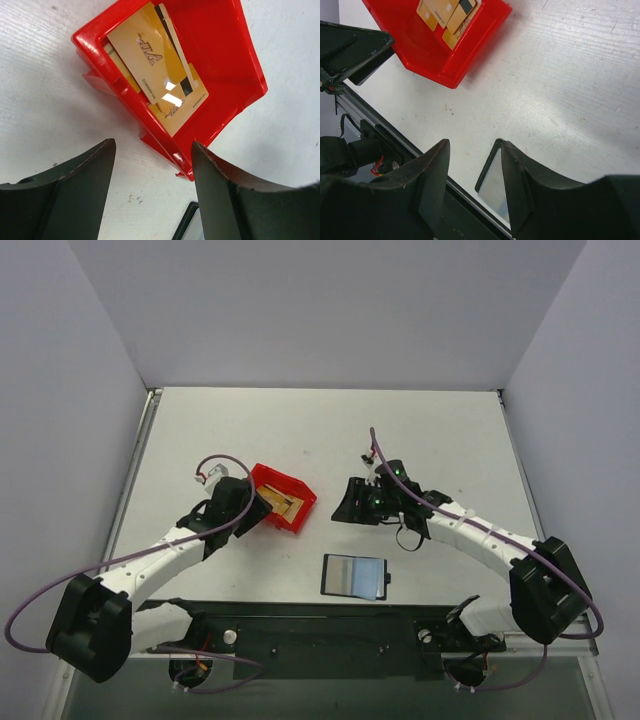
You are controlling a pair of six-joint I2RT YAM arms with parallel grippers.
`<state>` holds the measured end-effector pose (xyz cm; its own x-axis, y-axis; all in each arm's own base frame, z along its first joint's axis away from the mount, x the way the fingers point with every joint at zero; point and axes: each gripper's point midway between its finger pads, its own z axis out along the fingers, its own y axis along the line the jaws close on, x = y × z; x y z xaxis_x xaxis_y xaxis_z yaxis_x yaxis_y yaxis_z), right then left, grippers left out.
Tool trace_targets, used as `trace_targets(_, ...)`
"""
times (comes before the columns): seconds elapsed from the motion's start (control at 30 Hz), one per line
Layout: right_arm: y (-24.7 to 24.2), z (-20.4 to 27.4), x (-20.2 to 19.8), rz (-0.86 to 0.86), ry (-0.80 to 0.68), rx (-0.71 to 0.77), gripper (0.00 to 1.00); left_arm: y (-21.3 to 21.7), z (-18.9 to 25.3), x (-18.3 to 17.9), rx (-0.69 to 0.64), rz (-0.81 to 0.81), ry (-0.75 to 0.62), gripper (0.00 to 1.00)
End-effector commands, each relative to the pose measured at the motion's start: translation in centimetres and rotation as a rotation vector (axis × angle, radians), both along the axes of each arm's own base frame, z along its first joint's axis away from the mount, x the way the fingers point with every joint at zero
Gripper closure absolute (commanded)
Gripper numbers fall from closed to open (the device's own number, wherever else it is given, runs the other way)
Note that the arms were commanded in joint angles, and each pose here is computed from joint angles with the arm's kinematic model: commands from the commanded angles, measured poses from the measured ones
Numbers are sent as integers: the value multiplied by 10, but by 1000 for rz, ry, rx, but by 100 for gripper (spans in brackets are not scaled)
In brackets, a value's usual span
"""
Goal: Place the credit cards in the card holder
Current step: Move the storage box to the center of the board.
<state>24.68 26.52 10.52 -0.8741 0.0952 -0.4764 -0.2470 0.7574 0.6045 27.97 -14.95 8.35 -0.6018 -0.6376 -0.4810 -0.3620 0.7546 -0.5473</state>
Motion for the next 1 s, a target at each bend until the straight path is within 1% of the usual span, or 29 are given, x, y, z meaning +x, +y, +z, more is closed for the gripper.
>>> trace_targets(0.0,-5,8,-1,-1,-27,12,59,-5,30,32,-30,59,-98,28)
trace_targets(0.07,-7,8,0,-6,-27,12,59,-6,30,38,-23,62,-103,29)
trace_targets(0.17,-9,7,0,-10,-28,12,59,-8,28,42,-7,46,-102,36)
trace_targets(0.23,-11,6,0,-14,-27,10,59,-10,25,43,2,31,-96,45)
trace_targets(0.27,-11,7,1,-15,-28,12,59,-11,24,43,0,25,-93,54)
trace_targets(0.33,-12,7,1,-18,-29,13,59,-12,20,42,0,18,-88,61)
trace_targets(0.47,-13,8,2,-18,-31,14,59,-12,14,40,6,10,-77,62)
trace_targets(0.53,-13,9,2,-17,-32,13,59,-12,13,40,11,1,-75,66)
trace_targets(0.6,-14,8,1,-18,-30,11,59,-14,11,39,15,-16,-74,69)
trace_targets(0.63,-14,8,1,-19,-30,13,59,-14,12,40,21,-24,-77,73)
trace_targets(0.73,-15,11,1,-20,-36,16,59,-16,15,40,27,-54,-86,77)
trace_targets(0.87,-14,18,1,-9,-56,25,59,-19,24,40,48,-105,-111,85)
trace_targets(0.93,-12,23,1,7,-71,32,59,-19,26,38,57,-123,-120,90)
trace_targets(0.97,-12,24,1,12,-76,34,59,-19,30,39,53,-127,-142,94)
